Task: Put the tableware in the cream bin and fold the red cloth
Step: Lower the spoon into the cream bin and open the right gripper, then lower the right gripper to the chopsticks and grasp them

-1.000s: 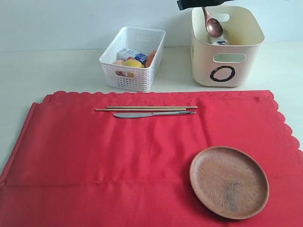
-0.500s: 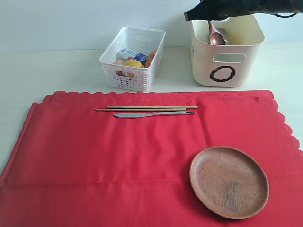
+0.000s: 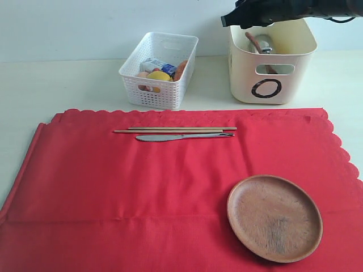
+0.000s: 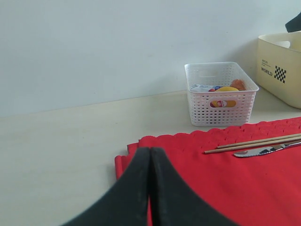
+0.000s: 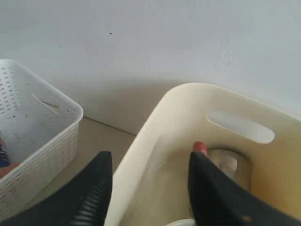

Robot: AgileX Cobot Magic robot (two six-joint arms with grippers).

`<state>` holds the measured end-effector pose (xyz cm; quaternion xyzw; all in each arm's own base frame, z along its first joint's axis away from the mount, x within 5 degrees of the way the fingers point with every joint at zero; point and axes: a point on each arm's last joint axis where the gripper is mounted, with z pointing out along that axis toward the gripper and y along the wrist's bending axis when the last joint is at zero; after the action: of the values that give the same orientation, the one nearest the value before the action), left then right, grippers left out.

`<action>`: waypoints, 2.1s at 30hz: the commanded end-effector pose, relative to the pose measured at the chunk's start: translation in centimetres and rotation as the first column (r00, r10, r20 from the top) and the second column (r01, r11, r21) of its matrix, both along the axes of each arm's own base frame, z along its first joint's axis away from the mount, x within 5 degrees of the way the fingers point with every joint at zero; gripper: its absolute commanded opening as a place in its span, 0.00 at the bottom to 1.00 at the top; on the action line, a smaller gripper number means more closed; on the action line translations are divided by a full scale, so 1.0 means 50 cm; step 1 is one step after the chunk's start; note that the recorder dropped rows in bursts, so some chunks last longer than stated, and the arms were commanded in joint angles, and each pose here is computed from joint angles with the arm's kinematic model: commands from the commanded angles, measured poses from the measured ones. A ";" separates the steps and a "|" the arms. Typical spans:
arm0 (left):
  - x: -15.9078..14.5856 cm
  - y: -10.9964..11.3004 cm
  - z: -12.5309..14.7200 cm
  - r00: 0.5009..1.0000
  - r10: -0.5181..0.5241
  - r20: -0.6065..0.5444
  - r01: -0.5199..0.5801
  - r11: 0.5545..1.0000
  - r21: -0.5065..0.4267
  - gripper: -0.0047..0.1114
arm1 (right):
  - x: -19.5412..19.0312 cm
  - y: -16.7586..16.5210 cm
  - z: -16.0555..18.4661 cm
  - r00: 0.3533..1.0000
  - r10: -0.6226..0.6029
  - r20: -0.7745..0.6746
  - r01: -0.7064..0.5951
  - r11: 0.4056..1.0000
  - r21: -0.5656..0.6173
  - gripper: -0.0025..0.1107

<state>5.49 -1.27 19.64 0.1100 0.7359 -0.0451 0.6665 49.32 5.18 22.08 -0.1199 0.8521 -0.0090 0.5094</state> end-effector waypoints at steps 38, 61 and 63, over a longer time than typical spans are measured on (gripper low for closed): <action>-0.001 0.000 -0.001 1.000 -0.005 0.003 0.005 1.000 -0.005 0.05 | -0.146 0.285 -0.108 0.660 0.525 -0.537 -0.658 0.749 -0.075 0.46; -0.001 0.000 -0.001 1.000 -0.005 0.003 0.005 1.000 -0.006 0.05 | -0.125 0.288 -0.240 0.638 0.513 -0.575 -0.683 0.721 -0.114 0.44; -0.001 0.000 -0.001 1.000 -0.005 0.003 0.005 1.000 -0.006 0.05 | -0.125 0.286 -0.248 0.632 0.510 -0.583 -0.690 0.714 -0.123 0.43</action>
<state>5.49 -1.27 19.64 0.1100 0.7359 -0.0451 0.6665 42.96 19.49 10.33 -0.4719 0.8534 0.0606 0.2131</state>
